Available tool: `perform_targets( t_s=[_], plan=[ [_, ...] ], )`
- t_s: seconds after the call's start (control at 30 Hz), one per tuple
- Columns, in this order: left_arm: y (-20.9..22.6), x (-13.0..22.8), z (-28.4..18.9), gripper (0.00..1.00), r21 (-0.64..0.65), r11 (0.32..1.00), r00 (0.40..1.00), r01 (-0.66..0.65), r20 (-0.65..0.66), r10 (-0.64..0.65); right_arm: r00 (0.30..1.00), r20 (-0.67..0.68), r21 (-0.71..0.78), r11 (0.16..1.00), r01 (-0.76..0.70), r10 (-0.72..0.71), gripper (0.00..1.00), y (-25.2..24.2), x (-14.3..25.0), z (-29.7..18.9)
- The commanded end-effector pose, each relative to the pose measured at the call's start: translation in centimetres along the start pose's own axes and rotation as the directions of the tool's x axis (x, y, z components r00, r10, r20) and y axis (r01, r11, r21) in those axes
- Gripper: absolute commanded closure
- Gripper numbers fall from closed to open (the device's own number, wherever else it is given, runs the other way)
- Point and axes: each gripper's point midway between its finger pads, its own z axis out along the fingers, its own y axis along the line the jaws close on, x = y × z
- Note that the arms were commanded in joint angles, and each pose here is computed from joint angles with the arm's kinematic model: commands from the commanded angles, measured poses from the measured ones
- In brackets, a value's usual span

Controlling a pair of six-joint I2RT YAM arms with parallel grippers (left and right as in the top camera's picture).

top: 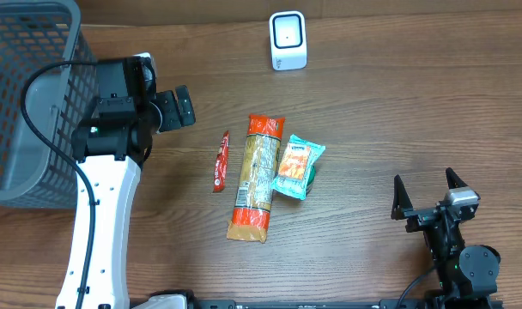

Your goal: Scan the item barcode

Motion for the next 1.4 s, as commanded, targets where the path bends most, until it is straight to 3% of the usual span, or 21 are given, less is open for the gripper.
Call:
perform_targets(
  t_s=[0.0, 0.6, 0.8, 1.0, 1.17, 1.37],
  plan=[
    [0.2, -0.1, 0.1, 0.00, -0.013, 1.000, 1.000, -0.013, 0.002, 0.013, 1.000, 0.002, 0.004, 1.000, 0.003, -0.003, 0.00, -0.1, 0.2, 0.0],
    [0.2, -0.1, 0.1, 0.00, -0.013, 1.000, 1.000, -0.013, 0.002, 0.013, 1.000, 0.002, 0.003, 1.000, 0.001, -0.001, 0.00, -0.1, 0.2, 0.0],
    [0.2, -0.1, 0.1, 0.00, -0.013, 1.000, 1.000, -0.013, 0.002, 0.013, 1.000, 0.008, -0.089, 0.996, -0.013, 0.014, 0.00, 1.5, 0.0, -0.1],
    [0.2, -0.1, 0.1, 0.00, -0.013, 1.000, 1.000, -0.013, 0.002, 0.013, 0.991, -0.002, -0.083, 0.987, -0.134, 0.135, 0.00, 1.4, 0.0, -0.1],
    [0.2, -0.1, 0.1, 0.00, -0.013, 1.000, 1.000, -0.013, 0.002, 0.013, 0.990, -0.018, -0.080, 0.987, -0.140, 0.139, 0.00, 1.4, -0.1, -0.2],
    [0.2, -0.1, 0.1, 0.00, -0.013, 1.000, 1.000, -0.013, 0.002, 0.013, 0.990, 0.016, -0.048, 0.990, -0.136, 0.137, 0.00, 1.0, -4.8, -1.6]
  ],
)
